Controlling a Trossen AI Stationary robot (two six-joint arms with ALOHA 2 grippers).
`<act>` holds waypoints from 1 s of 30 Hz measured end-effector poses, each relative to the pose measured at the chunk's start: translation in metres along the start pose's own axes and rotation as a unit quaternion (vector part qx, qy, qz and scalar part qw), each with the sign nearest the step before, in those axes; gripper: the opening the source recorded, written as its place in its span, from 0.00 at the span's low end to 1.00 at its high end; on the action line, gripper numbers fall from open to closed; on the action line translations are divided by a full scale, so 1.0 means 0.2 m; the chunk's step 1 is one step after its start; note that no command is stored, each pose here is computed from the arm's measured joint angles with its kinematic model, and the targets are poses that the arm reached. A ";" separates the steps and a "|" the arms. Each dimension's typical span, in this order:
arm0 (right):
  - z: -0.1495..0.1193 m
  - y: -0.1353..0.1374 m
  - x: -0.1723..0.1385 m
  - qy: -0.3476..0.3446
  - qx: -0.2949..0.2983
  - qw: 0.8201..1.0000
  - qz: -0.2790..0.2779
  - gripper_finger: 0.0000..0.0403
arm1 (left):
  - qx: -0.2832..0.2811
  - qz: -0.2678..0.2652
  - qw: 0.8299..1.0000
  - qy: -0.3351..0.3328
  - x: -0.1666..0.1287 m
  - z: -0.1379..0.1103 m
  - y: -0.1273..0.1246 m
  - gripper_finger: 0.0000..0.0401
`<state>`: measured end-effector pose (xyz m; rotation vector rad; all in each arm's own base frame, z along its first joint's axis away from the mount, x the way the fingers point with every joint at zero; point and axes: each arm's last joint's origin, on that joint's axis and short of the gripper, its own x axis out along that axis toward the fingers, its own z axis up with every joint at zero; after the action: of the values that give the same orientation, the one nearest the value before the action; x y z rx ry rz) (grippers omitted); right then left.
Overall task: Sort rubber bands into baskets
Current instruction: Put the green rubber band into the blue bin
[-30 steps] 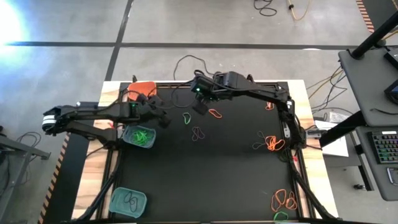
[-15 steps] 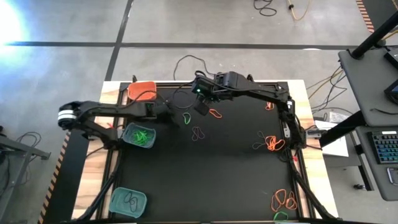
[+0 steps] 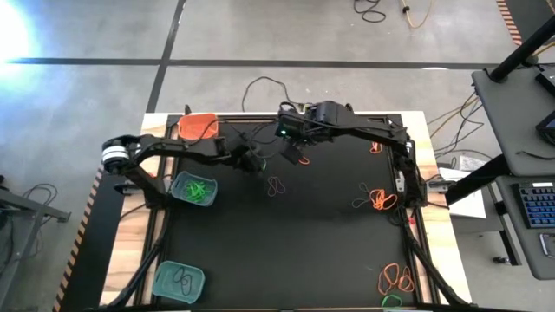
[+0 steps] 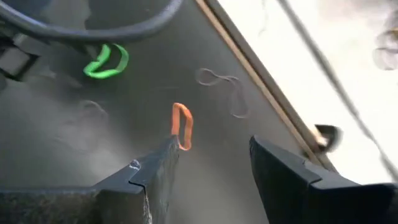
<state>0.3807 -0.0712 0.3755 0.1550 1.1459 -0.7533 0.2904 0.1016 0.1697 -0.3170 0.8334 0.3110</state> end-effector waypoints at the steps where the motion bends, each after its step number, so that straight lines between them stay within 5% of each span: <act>1: -0.01 0.00 -0.02 -0.005 -0.002 1.000 -0.014 0.48 | 0.006 -0.004 1.000 -0.002 0.01 0.00 0.00 0.43; 10: -0.14 -0.03 -0.35 -0.092 0.028 0.995 -0.006 0.48 | 0.014 -0.003 0.998 0.054 0.17 -0.09 0.03 0.43; 19: -0.21 -0.01 -0.47 -0.123 0.033 0.992 0.007 0.48 | 0.008 0.040 0.998 0.054 0.22 -0.10 0.05 0.41; 30: -0.23 0.02 -0.42 -0.104 -0.019 0.994 -0.009 0.48 | -0.055 0.062 0.994 0.065 0.21 -0.11 0.05 0.02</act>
<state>0.3316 -0.0073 0.4265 0.0319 0.9631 -0.7450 0.2979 0.1082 0.1216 -0.3919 0.9680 0.4562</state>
